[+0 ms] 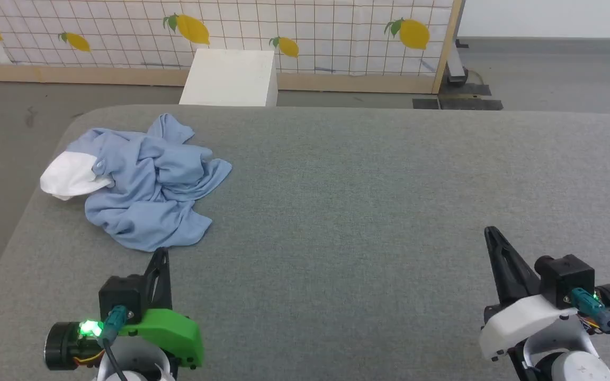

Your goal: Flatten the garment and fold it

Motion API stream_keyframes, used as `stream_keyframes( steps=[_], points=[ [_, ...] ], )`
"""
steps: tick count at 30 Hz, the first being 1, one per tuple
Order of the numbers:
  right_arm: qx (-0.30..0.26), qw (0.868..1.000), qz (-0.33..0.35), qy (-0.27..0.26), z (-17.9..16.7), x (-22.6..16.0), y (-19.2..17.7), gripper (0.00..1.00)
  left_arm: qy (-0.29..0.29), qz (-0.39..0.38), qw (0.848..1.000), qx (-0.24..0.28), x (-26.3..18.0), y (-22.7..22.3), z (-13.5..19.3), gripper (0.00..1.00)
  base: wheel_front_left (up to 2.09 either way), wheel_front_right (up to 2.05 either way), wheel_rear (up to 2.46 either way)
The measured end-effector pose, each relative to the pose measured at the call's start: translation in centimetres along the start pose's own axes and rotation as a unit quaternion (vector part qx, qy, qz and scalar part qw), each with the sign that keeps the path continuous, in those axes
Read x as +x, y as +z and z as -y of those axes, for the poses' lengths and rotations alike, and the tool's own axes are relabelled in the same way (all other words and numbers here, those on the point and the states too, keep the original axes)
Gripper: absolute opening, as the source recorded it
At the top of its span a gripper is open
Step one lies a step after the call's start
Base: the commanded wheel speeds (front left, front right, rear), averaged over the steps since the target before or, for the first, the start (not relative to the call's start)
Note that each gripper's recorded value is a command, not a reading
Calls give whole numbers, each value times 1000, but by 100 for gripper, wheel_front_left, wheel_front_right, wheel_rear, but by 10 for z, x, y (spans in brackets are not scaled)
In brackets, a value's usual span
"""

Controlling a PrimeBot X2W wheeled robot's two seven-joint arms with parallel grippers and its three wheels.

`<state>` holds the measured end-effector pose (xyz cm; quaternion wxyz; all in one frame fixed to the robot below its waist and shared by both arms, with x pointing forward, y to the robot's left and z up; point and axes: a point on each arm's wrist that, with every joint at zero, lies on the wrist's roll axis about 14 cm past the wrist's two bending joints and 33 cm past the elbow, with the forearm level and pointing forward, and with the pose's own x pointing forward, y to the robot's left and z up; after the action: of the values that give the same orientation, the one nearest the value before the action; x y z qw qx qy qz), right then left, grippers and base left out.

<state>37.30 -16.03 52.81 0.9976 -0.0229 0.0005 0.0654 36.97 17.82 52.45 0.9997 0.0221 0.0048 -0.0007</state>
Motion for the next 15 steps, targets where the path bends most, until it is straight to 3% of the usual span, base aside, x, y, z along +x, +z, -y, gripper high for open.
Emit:
stream_keyframes(
  steps=[15],
  points=[
    [0,1000,0,0,0,0,0,0,0,0,1000,0,0,0,0,0,0,0,0]
  ],
)
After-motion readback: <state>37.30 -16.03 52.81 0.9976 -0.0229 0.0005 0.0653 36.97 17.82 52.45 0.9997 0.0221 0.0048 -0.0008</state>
